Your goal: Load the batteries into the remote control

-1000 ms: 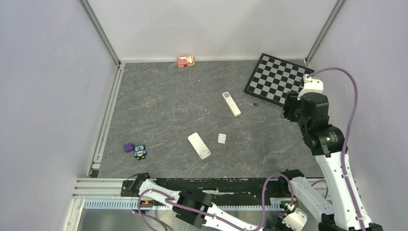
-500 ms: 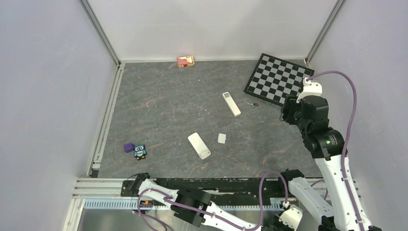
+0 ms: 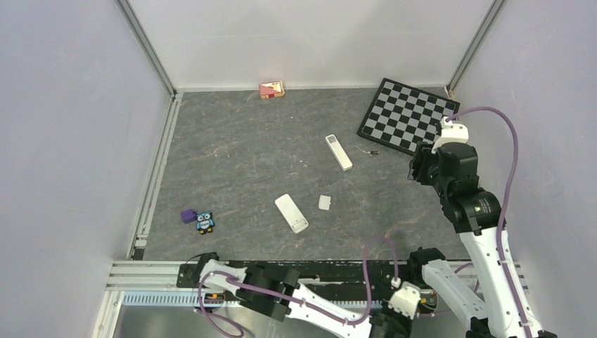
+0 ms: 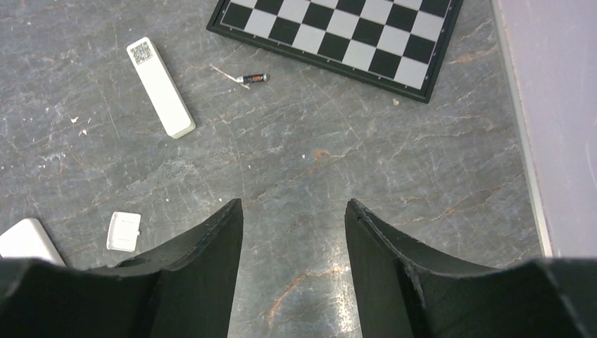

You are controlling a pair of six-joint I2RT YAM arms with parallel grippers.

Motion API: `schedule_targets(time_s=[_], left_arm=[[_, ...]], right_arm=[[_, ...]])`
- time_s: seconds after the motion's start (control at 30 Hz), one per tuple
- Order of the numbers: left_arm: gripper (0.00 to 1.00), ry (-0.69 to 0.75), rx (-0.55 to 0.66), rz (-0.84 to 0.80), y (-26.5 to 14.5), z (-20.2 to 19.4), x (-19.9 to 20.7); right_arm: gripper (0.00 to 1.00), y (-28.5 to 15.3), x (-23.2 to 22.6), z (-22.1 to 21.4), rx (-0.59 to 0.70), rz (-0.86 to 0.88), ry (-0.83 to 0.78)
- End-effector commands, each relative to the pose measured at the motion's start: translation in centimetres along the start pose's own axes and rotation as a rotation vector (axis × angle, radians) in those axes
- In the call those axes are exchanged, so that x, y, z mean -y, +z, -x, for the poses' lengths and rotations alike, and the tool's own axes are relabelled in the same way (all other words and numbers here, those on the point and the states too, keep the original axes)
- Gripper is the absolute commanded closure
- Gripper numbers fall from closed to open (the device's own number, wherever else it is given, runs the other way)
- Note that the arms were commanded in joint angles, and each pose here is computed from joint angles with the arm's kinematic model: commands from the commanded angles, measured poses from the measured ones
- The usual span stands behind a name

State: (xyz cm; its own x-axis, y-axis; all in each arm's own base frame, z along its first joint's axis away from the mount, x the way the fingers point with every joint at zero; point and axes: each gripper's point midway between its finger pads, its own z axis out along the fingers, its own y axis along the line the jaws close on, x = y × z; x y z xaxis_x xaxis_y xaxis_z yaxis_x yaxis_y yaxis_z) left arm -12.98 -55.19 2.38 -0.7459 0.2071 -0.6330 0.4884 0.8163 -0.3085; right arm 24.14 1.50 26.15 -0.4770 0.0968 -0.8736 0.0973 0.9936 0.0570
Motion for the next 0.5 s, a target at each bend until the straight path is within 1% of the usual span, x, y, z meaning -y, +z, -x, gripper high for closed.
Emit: schedule_targets(time_s=[0.0, 0.1, 0.27, 0.47], left_arm=[[0.91, 0.065, 0.031, 0.251, 1.6, 1.3, -10.6], [0.92, 0.045, 0.088, 0.240, 0.6, 3.7, -12.5], [0.92, 0.043, 0.144, 0.282, -0.6, 7.1, -16.0], [0.92, -0.014, 0.174, 0.313, -0.5, 11.1, -20.0]], right_arm=[[0.41, 0.4, -0.5, -0.2, 0.017, 0.028, 0.023], [0.41, 0.8, -0.8, -1.4, 0.001, 0.048, 0.027], [0.43, 1.4, -1.1, -3.4, -0.028, 0.070, 0.031], [0.43, 2.1, -1.6, -6.5, -0.075, 0.110, 0.040]])
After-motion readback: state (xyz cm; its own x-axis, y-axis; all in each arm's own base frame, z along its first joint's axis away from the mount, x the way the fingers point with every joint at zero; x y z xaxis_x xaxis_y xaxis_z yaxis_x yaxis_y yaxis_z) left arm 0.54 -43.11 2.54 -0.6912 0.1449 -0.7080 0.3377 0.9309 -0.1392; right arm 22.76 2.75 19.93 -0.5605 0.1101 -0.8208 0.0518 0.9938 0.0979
